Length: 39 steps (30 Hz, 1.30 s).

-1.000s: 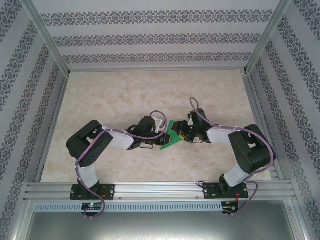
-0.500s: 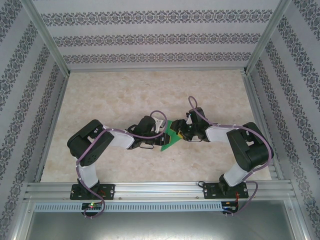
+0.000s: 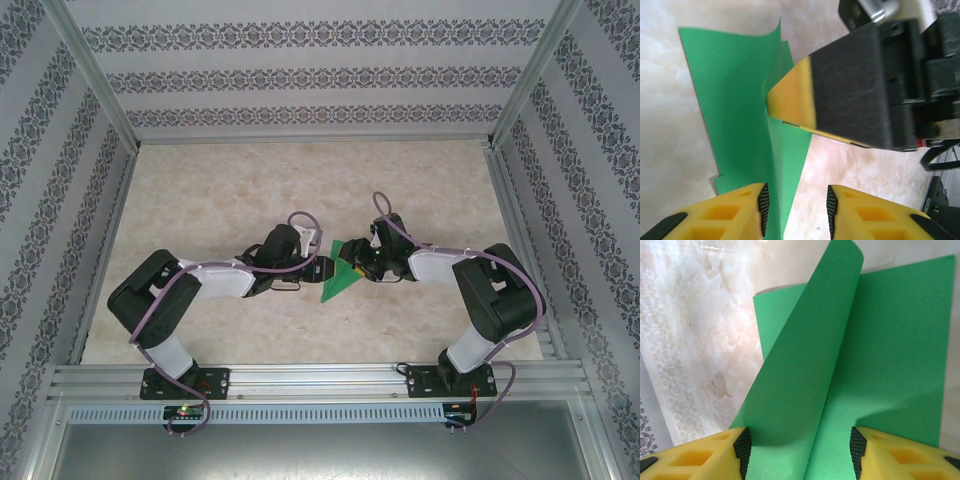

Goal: Fold a paper plane with a square sheet of paper (pick it up from the middle)
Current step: Fourth fold the wing at the center of the table.

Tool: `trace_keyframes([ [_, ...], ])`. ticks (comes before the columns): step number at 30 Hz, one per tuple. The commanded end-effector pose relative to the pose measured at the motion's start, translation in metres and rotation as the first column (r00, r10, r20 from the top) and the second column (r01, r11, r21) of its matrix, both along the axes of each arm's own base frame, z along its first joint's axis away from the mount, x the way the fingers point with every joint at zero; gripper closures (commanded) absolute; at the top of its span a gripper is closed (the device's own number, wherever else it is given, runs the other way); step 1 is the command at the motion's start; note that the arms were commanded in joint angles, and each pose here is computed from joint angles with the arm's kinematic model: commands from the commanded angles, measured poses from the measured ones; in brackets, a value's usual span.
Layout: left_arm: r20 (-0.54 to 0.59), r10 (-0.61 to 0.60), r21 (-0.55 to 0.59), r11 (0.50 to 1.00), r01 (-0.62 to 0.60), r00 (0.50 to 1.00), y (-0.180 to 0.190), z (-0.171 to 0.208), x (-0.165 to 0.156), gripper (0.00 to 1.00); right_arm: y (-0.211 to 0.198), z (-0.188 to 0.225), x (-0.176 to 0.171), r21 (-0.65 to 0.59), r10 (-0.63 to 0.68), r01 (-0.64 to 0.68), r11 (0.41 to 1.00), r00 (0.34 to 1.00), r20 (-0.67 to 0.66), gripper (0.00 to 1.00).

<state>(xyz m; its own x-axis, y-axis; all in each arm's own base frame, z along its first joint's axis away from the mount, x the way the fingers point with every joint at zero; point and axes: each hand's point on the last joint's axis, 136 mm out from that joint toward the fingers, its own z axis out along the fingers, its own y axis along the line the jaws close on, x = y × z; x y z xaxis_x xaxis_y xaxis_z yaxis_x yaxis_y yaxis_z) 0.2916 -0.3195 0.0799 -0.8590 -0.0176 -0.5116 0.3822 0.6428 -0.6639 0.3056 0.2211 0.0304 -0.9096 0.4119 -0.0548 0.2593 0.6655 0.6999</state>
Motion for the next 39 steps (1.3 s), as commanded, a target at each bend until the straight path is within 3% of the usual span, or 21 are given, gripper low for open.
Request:
trace_keyframes([
  [1,-0.062,0.047,0.030,0.999,-0.045,0.997,0.012,-0.009,-0.003,0.62,-0.018,-0.036,-0.022,-0.141,-0.008,-0.007,0.990,0.994,-0.111,0.42],
  [14,-0.229,0.028,0.020,1.000,-0.024,0.973,-0.009,-0.035,0.000,0.61,-0.013,-0.033,-0.021,-0.134,0.004,-0.018,0.991,0.994,-0.107,0.40],
  [25,-0.271,0.025,0.010,1.000,-0.024,0.962,-0.017,-0.046,0.003,0.74,-0.004,-0.019,-0.017,-0.087,0.034,-0.041,0.995,0.997,-0.072,0.39],
  [33,-0.236,0.017,0.014,1.000,-0.014,0.972,-0.014,-0.046,0.004,0.89,-0.007,0.012,-0.010,-0.085,0.081,-0.076,0.993,0.995,0.051,0.39],
  [39,-0.219,0.015,-0.051,0.998,-0.027,0.976,-0.011,-0.042,0.004,0.91,-0.009,0.018,-0.009,-0.062,0.112,-0.106,0.992,0.988,0.105,0.40],
])
